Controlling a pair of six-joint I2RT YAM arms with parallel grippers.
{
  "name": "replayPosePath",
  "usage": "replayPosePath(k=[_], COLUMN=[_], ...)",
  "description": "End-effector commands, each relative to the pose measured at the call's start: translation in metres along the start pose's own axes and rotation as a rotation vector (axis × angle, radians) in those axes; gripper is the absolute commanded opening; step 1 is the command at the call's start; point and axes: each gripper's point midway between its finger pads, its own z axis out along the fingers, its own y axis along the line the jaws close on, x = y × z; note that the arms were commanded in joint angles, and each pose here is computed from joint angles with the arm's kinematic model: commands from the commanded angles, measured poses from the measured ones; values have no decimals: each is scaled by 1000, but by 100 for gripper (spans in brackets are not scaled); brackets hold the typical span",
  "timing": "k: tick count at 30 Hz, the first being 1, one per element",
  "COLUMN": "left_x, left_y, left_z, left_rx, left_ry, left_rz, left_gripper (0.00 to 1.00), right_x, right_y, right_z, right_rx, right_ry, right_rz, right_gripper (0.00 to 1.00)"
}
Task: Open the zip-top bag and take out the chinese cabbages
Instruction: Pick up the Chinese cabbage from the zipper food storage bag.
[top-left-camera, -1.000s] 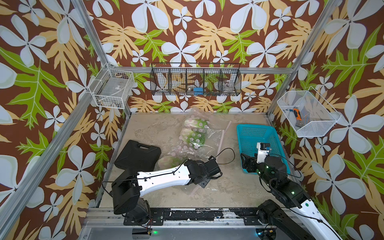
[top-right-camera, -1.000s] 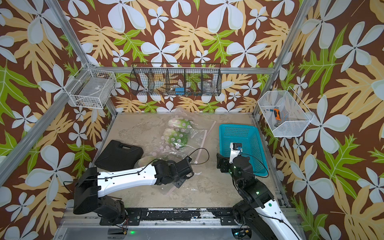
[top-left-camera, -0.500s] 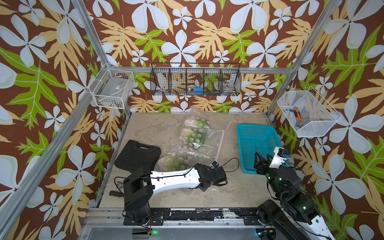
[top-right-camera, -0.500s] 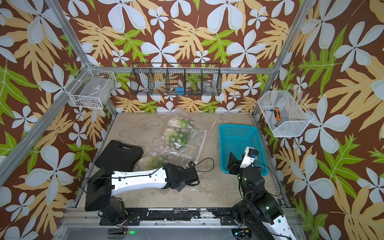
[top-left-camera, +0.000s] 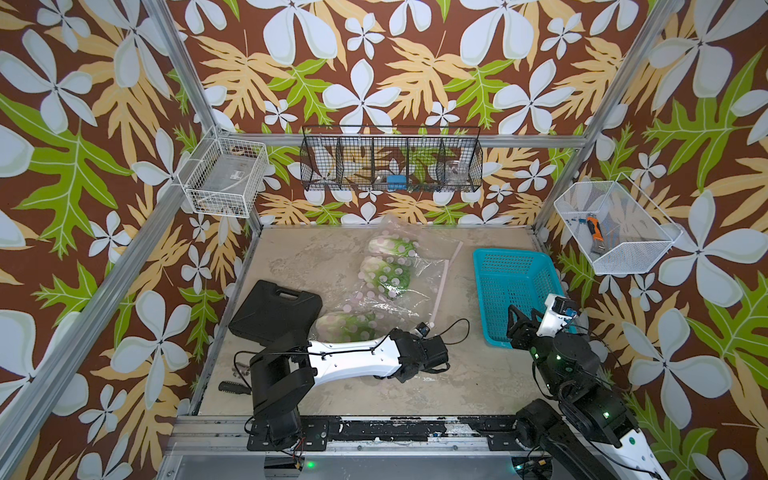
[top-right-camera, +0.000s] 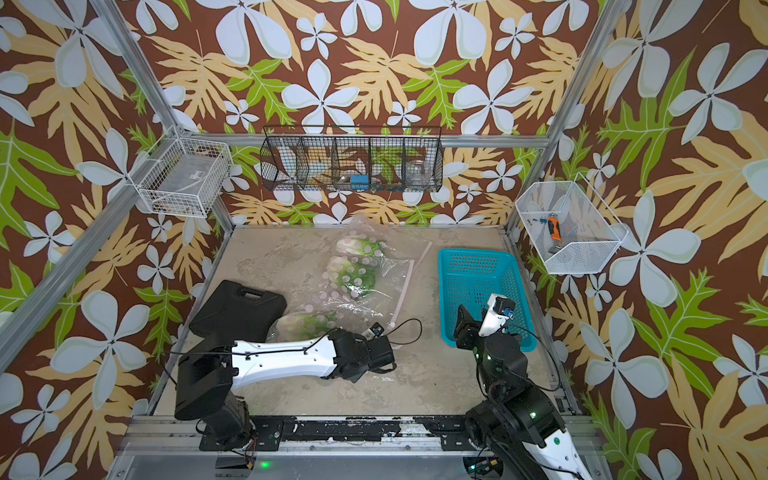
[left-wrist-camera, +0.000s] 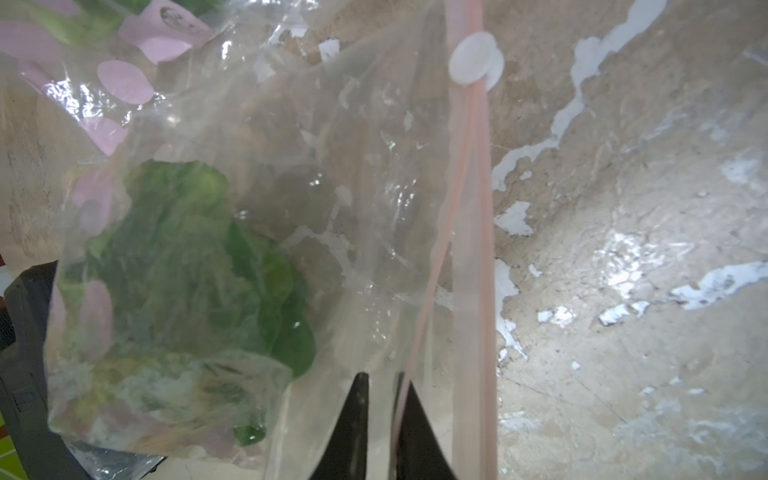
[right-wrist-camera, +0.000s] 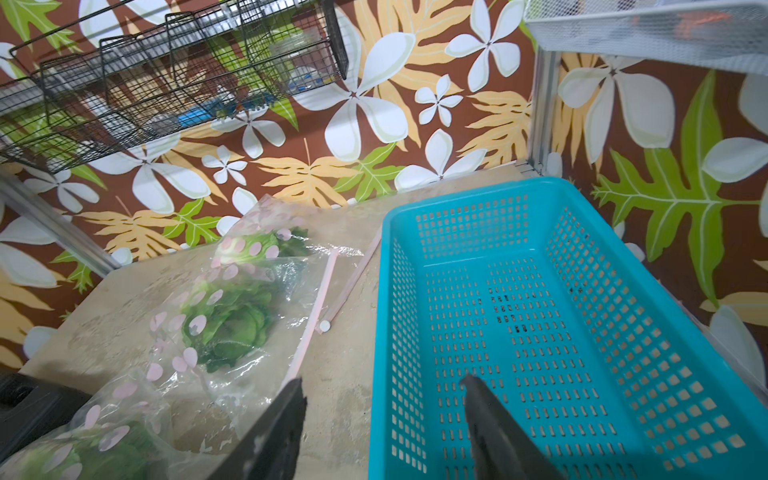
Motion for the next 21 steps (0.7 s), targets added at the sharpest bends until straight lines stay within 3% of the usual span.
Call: replayPosePath(k=[1, 3, 11, 15, 18, 21], left_x=[-12, -17, -29, -36, -40, -42], left_y=[4, 8, 29, 39, 47, 53], left_z=[-6, -9, -24, -38, -52, -63], left_rx=[45, 72, 102, 143, 189, 237], left_ry=[-58, -87, -249, -353, -432, -493], left_rz=[-105, -163, -348, -461, -539, -594], left_gripper=[8, 0, 0, 0, 0, 0], right_x=[-4, -7, -6, 11, 32, 44], right_y=[18, 30, 101, 134, 151, 173], right_z=[-2, -3, -3, 0, 3, -3], right_rx=[-99, -158, -496, -661, -762, -862], right_ry=[4, 5, 134, 242, 344, 403], right_rz=[4, 9, 60, 150, 292, 346], right_gripper=[60, 58, 57, 44, 35, 32])
